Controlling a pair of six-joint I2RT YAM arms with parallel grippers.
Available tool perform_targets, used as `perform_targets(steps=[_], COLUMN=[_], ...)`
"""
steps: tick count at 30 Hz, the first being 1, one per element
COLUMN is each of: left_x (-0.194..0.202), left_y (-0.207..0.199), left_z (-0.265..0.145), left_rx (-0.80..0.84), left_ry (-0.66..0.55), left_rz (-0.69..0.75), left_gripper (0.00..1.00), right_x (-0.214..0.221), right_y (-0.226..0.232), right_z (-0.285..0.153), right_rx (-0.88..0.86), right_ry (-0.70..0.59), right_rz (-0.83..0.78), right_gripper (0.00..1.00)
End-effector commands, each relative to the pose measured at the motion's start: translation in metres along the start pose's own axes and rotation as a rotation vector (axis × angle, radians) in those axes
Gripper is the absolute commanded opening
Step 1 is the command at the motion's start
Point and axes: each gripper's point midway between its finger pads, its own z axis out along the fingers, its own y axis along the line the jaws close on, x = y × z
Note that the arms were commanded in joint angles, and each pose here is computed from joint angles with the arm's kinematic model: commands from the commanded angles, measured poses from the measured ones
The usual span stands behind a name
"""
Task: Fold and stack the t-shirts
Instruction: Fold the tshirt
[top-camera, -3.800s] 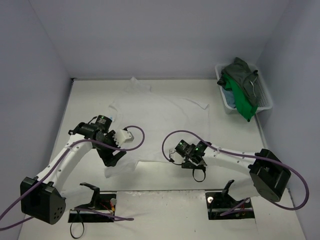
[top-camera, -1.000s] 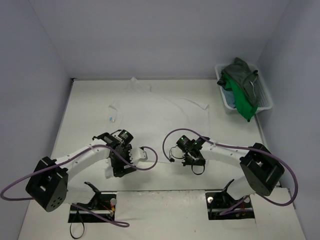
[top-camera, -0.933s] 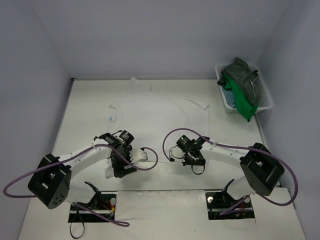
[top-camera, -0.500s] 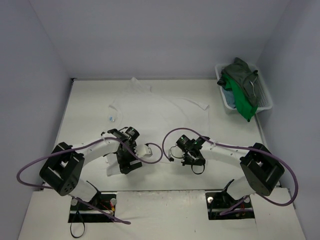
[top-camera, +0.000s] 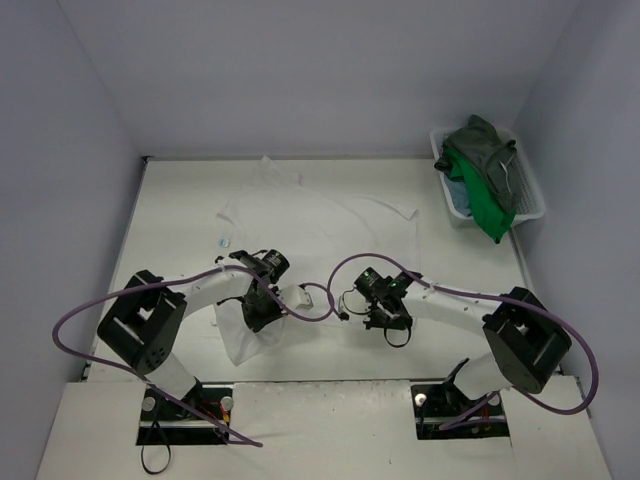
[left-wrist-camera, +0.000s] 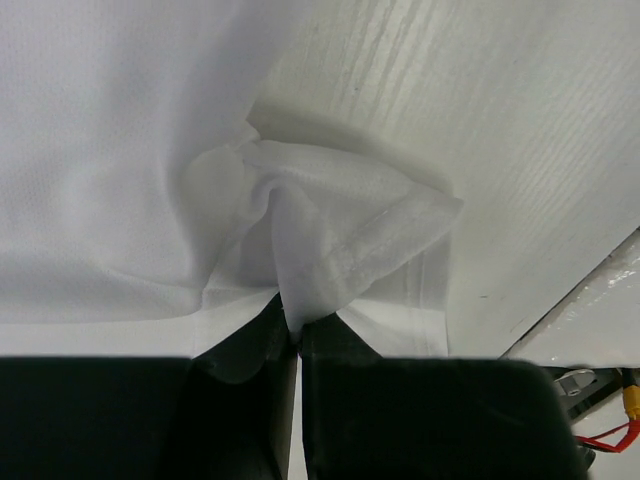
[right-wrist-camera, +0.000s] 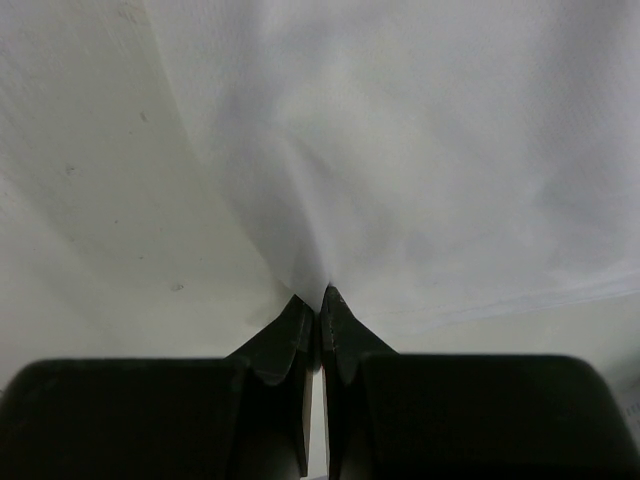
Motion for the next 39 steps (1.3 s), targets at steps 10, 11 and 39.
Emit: perform_targets(steps=[10, 11, 39], left_x=[0.043, 0.043, 0.011], left_y=[-0.021, -0.019, 0.035], left_z=[-0.020, -0.026, -0.098], left_rx=[0.062, 0.043, -0.120], left_ry=[0.141, 0.128, 0.016], left_rz=[0.035, 0.035, 0.006], left_gripper=[0.00, 0.00, 0.00], right_x=[-0.014, -0.015, 0.002], right_y=[-0.021, -0.023, -0.087], right_z=[-0.018, -0.020, -0.045], right_rx=[0.054, 0.056, 0.170], right_ry=[-0.064, -0.071, -0.090], right_rz=[0.029, 0.033, 0.099], right_gripper=[0.00, 0.00, 0.00])
